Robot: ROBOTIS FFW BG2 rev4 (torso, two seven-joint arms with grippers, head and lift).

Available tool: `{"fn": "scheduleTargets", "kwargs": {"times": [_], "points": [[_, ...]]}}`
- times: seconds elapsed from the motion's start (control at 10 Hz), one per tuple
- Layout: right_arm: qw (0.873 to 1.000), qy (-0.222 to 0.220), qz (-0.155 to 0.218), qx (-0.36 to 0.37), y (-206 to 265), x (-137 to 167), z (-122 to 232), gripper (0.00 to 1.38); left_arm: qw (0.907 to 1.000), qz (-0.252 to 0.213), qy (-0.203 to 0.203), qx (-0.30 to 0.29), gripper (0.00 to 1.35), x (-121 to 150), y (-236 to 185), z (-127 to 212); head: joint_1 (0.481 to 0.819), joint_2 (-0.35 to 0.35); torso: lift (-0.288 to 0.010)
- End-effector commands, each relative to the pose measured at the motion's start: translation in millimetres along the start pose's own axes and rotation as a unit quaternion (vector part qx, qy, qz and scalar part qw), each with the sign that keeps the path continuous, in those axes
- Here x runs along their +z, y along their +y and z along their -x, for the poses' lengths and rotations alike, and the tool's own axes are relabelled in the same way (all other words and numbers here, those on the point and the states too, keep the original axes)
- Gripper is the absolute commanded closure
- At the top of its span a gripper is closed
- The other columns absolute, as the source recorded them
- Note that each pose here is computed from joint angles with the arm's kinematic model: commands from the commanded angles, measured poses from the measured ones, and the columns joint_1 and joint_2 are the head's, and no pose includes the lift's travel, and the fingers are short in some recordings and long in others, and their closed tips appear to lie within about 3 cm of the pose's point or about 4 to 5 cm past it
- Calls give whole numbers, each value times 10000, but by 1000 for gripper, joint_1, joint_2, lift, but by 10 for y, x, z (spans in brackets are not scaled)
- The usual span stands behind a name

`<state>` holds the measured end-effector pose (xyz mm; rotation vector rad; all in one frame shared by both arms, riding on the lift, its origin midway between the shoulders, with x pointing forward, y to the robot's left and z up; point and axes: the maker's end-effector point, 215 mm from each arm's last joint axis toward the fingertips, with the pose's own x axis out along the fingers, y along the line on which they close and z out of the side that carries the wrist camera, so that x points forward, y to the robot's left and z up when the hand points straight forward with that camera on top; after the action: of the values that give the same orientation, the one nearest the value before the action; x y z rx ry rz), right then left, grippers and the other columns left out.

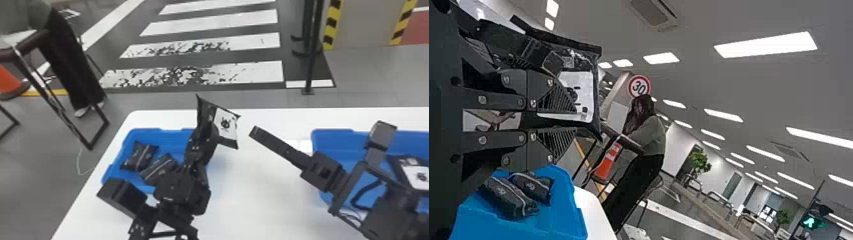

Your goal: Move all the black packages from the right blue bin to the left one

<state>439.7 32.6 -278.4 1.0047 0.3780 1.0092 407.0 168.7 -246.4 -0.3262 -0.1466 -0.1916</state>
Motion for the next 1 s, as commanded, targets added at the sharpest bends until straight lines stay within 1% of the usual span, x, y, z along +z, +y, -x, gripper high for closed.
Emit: {"fn": "scheduleTargets", "kwargs": {"times": [0.0,0.1,0.2,0.3,0.4,0.5,0.6,0.7,0.8,0.9], "points": [[9998,-158,-27,-81,-142,87,61,501,9977,-585,-39,346,1216,-142,443,-201,695,258,-132],[9997,-182,-30,-164,-219,89,116,133,9885,-1298,113,764,1216,-327,954,-328,695,269,-132],[9993,-204,73,-301,-311,116,188,79,9665,-2248,387,1177,1216,-471,1517,-406,695,285,-132],[9976,-158,363,-564,-460,186,319,121,9352,-3053,833,1589,1216,-613,2087,-395,695,315,-132],[9918,-110,884,-921,-604,338,489,121,9118,-3391,1280,1930,1138,-737,2487,-257,695,329,-132],[9791,-106,1467,-1407,-777,563,730,121,9032,-3348,1585,2170,700,-824,2740,-70,695,350,-132],[9566,7,2047,-2075,-957,790,1039,121,9152,-3094,1501,2101,208,-834,2718,12,695,350,-132],[9231,71,2612,-2822,-1085,1061,1401,121,9328,-2843,1177,1874,45,-710,2547,5,695,350,-132],[8897,273,2929,-3491,-1167,1202,1690,125,9460,-2595,1012,1660,114,-604,2274,-15,695,292,-132],[8614,541,3020,-4049,-1264,1237,1912,128,9584,-2312,866,1431,119,-525,1944,-29,695,257,-132]]}}
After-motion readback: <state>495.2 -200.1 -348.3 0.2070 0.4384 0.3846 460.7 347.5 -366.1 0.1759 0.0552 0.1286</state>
